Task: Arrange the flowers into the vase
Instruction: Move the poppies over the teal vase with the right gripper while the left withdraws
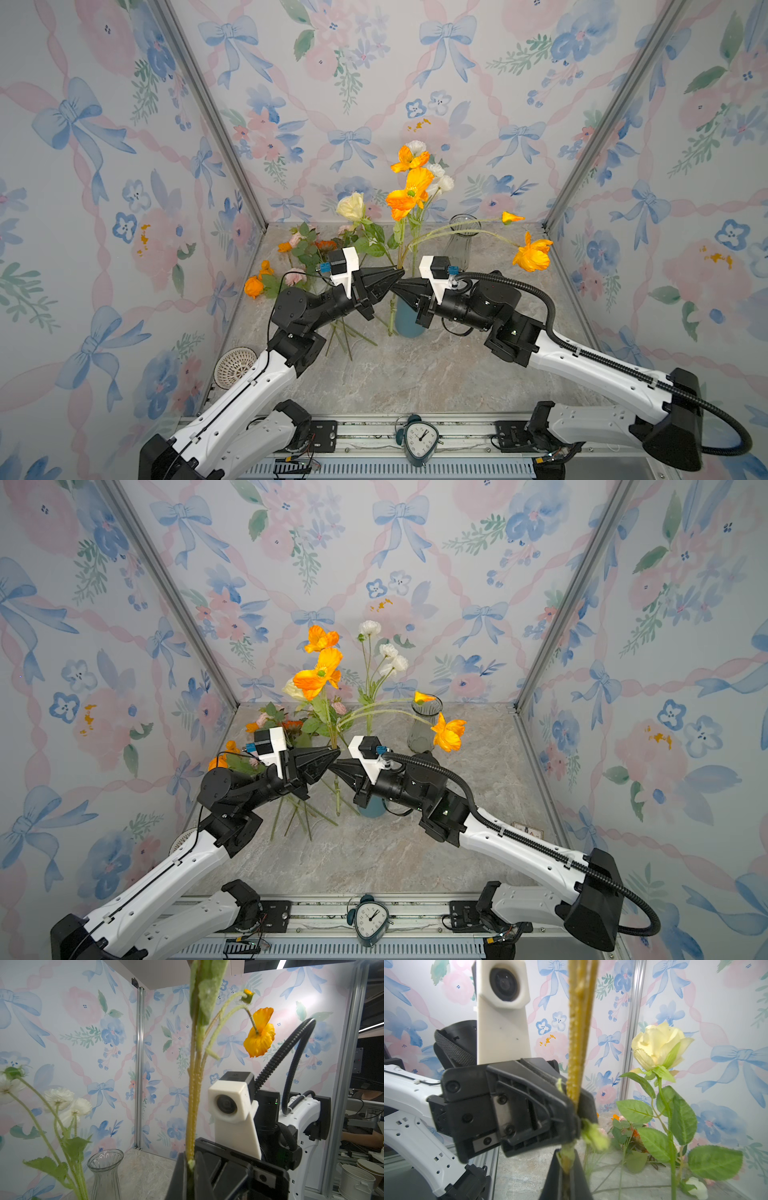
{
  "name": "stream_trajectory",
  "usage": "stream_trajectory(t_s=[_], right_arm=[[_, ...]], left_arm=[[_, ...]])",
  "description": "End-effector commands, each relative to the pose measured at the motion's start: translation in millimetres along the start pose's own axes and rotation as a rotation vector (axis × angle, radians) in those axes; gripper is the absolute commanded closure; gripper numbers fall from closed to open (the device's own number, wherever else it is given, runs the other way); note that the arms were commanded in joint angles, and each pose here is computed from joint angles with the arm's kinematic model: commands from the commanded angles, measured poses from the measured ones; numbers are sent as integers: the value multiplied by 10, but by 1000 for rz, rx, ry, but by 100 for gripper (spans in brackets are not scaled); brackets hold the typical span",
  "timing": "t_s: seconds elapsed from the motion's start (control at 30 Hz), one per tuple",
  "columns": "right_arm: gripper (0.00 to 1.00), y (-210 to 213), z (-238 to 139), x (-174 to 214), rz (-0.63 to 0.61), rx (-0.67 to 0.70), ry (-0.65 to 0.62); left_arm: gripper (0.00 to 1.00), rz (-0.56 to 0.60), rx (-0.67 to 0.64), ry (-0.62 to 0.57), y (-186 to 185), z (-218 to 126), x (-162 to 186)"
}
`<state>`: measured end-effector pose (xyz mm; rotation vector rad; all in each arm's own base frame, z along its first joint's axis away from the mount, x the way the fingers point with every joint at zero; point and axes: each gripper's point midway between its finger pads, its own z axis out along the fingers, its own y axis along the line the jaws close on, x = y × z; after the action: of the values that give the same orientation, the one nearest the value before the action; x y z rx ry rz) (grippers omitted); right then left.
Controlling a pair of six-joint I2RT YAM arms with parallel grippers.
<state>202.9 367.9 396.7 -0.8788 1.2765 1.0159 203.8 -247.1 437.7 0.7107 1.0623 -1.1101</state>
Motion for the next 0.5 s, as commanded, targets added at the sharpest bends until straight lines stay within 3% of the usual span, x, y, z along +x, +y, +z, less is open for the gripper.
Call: stream_trajectory(t_s=[0.0,0.07,0.1,0.13,0.17,0.33,0.47], right_arm=[[100,-52,-14,-258,-19,19,-60],[100,-78,-32,-244,-26,33,-51],[100,-105,-50,-233,-29,46,-46],[100,-124,-65,-232,-32,55,-42],[100,-161,-93,-218,-37,69,-34],[100,-403,-314,-294,-56,175,-43],[100,-718,-538,-367,-77,334,-68]], left_arm=[[95,-14,16,1,-31,-5,47],[55,-17,-15,-3,23,-14,40],[41,-15,-37,0,57,-25,32],[17,-5,-50,5,76,-41,29],[4,12,-62,15,89,-60,23],[2,98,-97,90,111,-279,22],[2,179,-188,177,223,-576,172]])
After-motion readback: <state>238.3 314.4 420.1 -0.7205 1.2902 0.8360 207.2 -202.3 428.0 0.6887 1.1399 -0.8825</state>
